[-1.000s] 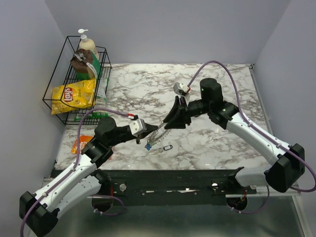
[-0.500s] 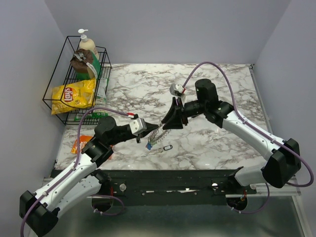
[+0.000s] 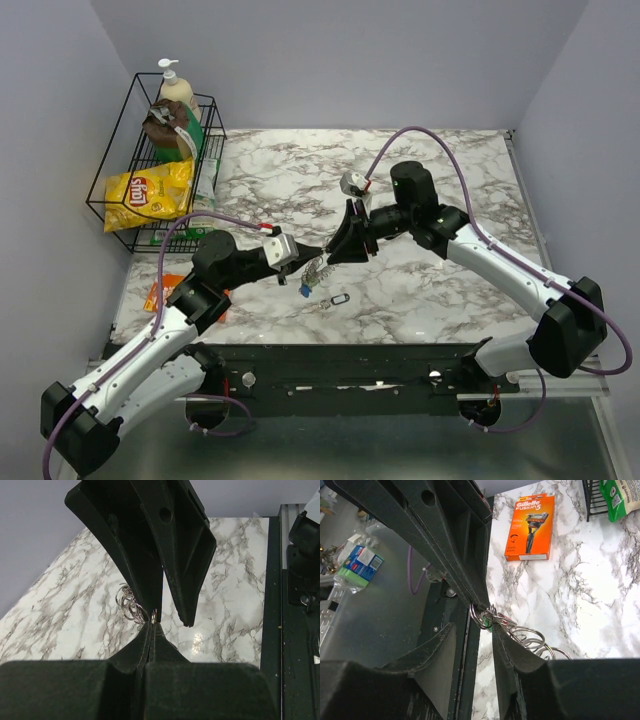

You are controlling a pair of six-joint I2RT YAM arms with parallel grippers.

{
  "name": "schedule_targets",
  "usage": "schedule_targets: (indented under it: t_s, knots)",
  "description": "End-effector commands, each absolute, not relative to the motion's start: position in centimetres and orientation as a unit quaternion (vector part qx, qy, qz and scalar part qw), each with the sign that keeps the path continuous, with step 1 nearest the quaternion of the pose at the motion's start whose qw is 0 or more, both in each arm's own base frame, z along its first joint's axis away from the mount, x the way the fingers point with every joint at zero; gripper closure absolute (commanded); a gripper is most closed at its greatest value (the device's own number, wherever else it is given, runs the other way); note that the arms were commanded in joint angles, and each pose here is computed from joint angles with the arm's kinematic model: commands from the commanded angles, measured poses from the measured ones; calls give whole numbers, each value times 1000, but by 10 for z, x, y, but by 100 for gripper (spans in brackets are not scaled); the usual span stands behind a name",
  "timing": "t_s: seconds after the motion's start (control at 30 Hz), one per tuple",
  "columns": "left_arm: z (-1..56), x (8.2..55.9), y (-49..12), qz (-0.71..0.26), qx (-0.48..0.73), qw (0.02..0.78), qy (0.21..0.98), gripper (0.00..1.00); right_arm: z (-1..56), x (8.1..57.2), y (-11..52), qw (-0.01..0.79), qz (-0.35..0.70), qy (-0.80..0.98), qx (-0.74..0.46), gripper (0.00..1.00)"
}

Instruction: Put the keys on the keyring

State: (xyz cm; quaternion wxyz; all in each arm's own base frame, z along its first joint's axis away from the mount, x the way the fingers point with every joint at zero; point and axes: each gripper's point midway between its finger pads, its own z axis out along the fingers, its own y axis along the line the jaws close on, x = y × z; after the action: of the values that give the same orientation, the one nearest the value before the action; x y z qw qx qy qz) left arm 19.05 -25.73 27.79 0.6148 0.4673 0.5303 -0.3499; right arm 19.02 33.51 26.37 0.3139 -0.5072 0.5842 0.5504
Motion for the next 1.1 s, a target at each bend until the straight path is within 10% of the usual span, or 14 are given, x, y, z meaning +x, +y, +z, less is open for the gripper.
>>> schedule_targets:
  t_s: [0.0, 1.07]
  knots:
    - [310, 189, -260, -353, 473, 642, 489, 100, 269, 190, 339, 318, 548, 581, -511, 58]
    - [300, 186, -261, -363, 473, 622, 508, 100, 302, 180, 333, 348, 557, 566, -498, 69]
